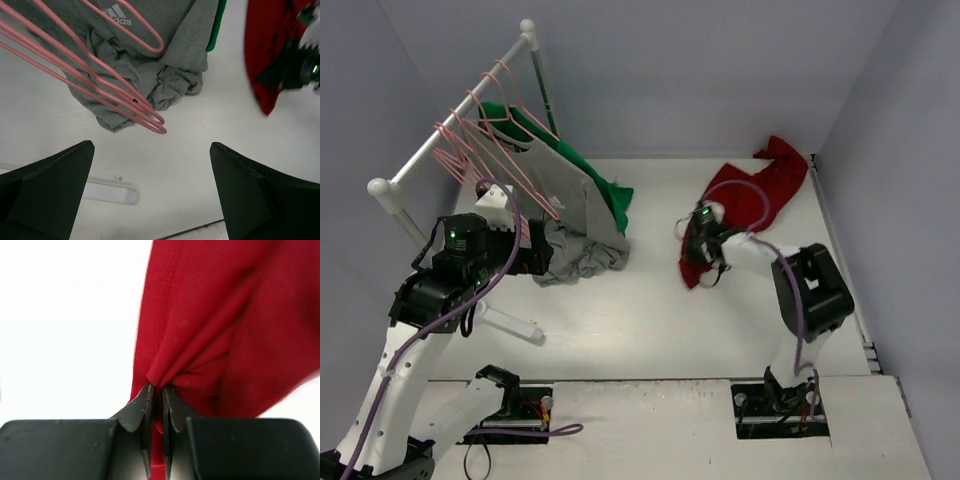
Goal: Place the t-shirt on the hanger
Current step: Move the T-shirt to the center of the board.
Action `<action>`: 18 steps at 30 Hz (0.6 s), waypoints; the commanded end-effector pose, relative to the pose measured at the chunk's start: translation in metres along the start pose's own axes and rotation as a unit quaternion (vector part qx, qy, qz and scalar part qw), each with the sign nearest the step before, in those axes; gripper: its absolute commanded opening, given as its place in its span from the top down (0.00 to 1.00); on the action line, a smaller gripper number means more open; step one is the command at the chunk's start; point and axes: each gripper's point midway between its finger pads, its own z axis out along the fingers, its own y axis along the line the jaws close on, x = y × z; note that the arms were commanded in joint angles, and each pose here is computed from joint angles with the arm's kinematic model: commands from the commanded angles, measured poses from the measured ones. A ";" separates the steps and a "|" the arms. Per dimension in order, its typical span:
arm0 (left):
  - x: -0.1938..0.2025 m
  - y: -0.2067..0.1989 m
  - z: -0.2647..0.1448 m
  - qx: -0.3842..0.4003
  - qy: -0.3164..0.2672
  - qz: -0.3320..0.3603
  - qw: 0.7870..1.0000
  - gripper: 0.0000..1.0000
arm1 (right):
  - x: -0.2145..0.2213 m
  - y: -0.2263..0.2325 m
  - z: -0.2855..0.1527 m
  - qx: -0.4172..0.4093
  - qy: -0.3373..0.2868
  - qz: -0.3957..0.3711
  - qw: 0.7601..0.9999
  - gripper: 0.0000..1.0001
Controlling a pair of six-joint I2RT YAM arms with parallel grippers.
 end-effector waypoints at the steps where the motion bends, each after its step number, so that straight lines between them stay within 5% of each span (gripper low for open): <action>1: -0.031 -0.016 -0.013 0.039 -0.048 0.002 0.998 0.03 | 0.111 0.043 -0.072 -0.038 0.046 -0.025 0.998 0.99; 4: -0.028 -0.024 -0.012 0.059 -0.041 -0.001 0.997 0.03 | 0.164 0.073 -0.113 -0.098 0.056 -0.073 0.991 0.87; 5: -0.025 -0.025 -0.010 0.062 -0.035 -0.003 0.997 0.03 | 0.169 0.084 -0.129 -0.118 0.049 -0.088 0.988 0.75; 9: -0.020 -0.037 -0.003 0.089 -0.018 -0.011 0.996 0.03 | 0.135 0.093 -0.159 -0.120 -0.011 -0.103 0.987 0.42; 18: -0.018 -0.050 0.005 0.112 0.002 -0.021 0.993 0.03 | 0.014 0.059 -0.147 -0.038 -0.113 -0.086 0.989 0.38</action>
